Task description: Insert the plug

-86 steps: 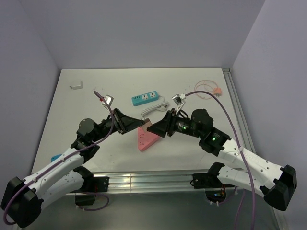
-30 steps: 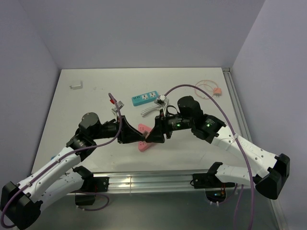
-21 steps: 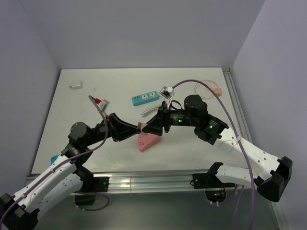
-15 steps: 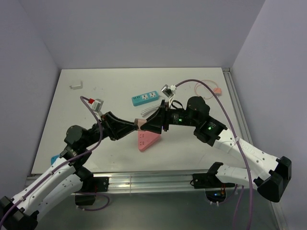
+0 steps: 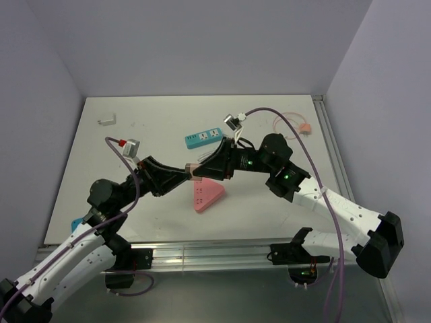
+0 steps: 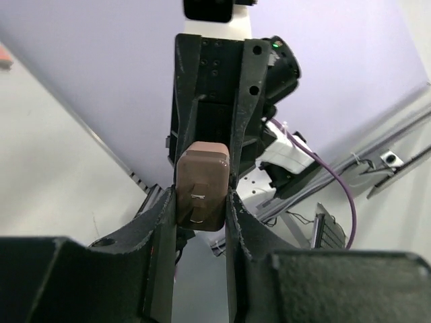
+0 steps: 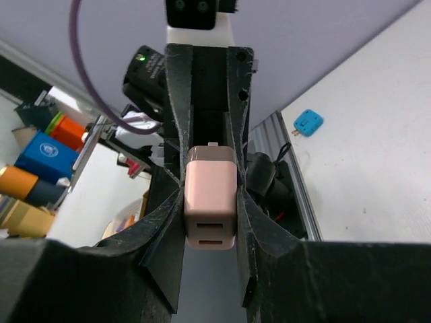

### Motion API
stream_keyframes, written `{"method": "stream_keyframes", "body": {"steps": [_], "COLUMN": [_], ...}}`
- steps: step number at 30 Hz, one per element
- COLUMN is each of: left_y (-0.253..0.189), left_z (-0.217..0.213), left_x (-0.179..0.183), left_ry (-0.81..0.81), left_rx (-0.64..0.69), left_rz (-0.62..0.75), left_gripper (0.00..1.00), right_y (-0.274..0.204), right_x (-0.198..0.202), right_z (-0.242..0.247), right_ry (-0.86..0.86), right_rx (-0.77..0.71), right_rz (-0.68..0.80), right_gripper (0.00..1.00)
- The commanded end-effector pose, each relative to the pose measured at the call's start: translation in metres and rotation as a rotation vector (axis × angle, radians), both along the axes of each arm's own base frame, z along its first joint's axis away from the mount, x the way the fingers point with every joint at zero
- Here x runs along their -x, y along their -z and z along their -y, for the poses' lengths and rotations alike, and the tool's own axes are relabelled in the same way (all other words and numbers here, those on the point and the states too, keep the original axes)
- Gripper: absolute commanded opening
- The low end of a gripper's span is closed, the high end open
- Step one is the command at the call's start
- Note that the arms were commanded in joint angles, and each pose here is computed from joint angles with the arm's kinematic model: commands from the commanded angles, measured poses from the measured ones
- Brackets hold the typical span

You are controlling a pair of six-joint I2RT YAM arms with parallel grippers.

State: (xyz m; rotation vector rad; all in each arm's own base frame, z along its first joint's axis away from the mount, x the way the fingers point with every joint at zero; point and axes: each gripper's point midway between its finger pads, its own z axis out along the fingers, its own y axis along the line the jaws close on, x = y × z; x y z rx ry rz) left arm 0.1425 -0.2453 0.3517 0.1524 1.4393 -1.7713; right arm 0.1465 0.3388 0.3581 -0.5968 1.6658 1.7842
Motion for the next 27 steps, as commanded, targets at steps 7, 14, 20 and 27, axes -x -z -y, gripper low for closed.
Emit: {"method": "stream_keyframes", "body": {"steps": [7,14,20,27], "left_y": [0.082,0.141,0.167,0.187], "left_z": [-0.05,-0.091,-0.103,-0.111], "left_x": [-0.067,-0.083,-0.086,-0.086], "left_ry": [-0.5,-0.747,-0.821,-0.866], "left_rx": [-0.387,-0.497,-0.546,-0.564], "left_rz": [-0.303,-0.542,-0.611,-0.678], "left_gripper": [0.76,0.66,0.62,0.56], "right_y": [0.032,0.11,0.142,0.183], "right_x": [-0.064,-0.109,-0.12,-0.132], "right_z": [0.016,0.021,0.01,0.003], "right_ry": [0.359,0.523,0.56,0.669], "right_rx": [0.442,0.823,1.025,1.279], "right_rz": [-0.085,-0.267,-0.311,-0.394], "right_gripper": [0.0,0.0,0.0,0.0]}}
